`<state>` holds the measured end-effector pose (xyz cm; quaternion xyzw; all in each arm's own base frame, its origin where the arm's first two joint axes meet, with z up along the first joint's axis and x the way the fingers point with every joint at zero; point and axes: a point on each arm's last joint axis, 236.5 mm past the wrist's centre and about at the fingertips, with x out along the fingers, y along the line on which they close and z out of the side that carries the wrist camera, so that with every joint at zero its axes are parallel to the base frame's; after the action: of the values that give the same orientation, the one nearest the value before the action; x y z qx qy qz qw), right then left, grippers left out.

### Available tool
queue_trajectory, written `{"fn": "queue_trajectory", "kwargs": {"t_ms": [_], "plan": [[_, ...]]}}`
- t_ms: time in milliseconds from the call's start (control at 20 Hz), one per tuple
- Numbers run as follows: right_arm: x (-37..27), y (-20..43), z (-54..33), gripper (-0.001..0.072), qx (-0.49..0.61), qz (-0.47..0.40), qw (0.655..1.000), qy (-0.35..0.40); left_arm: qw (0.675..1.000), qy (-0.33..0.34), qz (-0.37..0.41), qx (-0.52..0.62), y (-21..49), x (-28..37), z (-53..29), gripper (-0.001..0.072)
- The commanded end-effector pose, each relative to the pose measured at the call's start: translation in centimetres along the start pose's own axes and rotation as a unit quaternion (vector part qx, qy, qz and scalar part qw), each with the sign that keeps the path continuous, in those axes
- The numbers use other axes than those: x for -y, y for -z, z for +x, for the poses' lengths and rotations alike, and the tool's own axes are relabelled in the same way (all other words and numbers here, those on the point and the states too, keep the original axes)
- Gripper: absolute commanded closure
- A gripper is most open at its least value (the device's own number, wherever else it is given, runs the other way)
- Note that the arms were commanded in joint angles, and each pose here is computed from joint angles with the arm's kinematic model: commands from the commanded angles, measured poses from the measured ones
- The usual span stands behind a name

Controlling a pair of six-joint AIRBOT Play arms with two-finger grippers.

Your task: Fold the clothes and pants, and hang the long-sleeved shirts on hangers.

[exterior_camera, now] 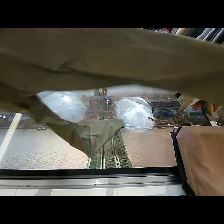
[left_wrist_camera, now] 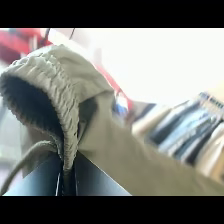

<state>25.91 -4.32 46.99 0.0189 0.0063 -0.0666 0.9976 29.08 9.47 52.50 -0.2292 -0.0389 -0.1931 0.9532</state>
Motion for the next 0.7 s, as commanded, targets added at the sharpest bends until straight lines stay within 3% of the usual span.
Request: {"fn": "queue_trajectory", "kwargs": {"t_ms": [0,150,350,500,600,650], "plan": [[1.0,-4.2,-4.1,0.0701,0.079,-0.033,0.995,0.05,0.991,-0.032,0.106,0.07,-3.5,5.2,-3.6,0.0692],[0.5,4.1,3.3,0.0702,-0.078,0.032,0.996,-0.016,0.985,-0.148,0.082,0.022,-1.3,-2.8,-2.9,0.0692],[-3.1,21.3,14.6,0.0701,-0.281,0.115,0.947,-0.107,0.959,-0.24,-0.016,-0.148,12.6,-17.1,2.9,0.0692],[-5.8,33.2,23.5,0.0701,-0.332,0.139,0.929,-0.087,0.934,-0.293,-0.074,-0.193,23.6,-27.3,7.9,0.0692],[-5.5,38.8,29.4,0.0698,-0.327,0.225,0.917,-0.039,0.921,-0.324,-0.129,-0.176,28.4,-34.5,10.7,0.069],[-6.0,41.3,31.5,0.0586,-0.342,0.264,0.901,-0.036,0.915,-0.328,-0.156,-0.174,30.4,-37.2,11.5,0.0619]]}}
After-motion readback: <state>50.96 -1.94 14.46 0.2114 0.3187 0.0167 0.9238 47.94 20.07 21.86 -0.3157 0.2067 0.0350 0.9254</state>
